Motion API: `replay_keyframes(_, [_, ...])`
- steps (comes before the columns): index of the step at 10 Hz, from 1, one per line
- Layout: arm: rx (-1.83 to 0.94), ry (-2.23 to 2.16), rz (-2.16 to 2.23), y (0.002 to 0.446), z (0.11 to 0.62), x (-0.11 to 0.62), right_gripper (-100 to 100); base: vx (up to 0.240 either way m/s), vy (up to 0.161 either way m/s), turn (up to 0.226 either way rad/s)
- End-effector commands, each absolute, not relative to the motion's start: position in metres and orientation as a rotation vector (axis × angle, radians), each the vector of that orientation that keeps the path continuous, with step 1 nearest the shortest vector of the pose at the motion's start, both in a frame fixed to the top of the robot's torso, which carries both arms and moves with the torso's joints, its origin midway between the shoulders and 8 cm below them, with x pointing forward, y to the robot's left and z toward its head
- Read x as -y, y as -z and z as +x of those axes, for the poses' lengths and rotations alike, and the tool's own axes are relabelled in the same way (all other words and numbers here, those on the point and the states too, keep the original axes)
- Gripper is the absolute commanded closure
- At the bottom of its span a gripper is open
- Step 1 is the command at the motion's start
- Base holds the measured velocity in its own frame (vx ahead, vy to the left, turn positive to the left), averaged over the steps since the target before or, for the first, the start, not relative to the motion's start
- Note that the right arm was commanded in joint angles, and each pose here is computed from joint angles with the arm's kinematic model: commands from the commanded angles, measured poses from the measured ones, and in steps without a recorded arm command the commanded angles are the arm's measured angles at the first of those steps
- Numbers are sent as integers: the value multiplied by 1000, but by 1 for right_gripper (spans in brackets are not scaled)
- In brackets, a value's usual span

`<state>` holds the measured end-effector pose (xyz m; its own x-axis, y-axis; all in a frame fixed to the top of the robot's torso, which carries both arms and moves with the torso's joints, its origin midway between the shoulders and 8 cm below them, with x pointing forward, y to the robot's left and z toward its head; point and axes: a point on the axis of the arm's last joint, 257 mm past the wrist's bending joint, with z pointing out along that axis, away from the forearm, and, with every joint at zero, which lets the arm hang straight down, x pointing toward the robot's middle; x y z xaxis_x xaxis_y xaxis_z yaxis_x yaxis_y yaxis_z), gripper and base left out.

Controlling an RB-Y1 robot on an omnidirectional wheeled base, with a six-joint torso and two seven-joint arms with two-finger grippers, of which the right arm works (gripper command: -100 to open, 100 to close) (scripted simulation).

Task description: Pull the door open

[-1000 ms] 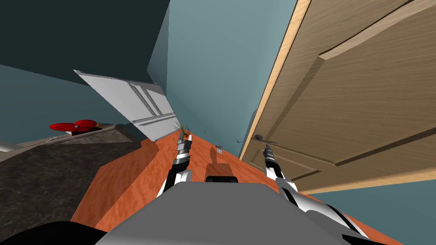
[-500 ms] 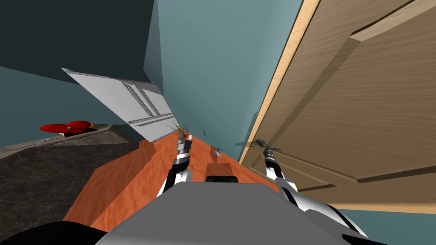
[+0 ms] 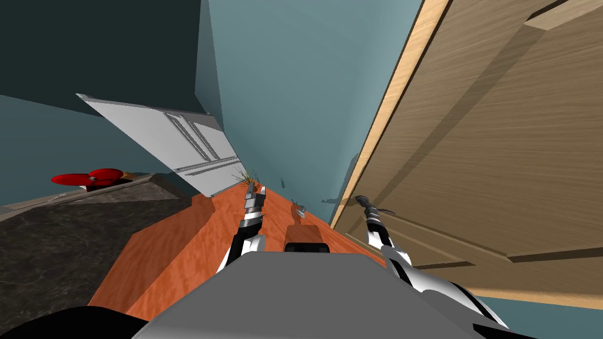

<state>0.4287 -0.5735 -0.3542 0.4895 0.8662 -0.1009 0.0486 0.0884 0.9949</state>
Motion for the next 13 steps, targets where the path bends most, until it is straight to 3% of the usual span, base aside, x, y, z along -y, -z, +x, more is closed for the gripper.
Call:
replay_keyframes(1, [-888, -745, 1354, 354, 429, 573, 100, -20, 9, 1])
replay_keyframes(3, [-888, -745, 1354, 354, 429, 573, 100, -5, 2, 0])
replay_keyframes(13, [-1015, -877, 1291, 355, 467, 511, 100, -149, -28, -4])
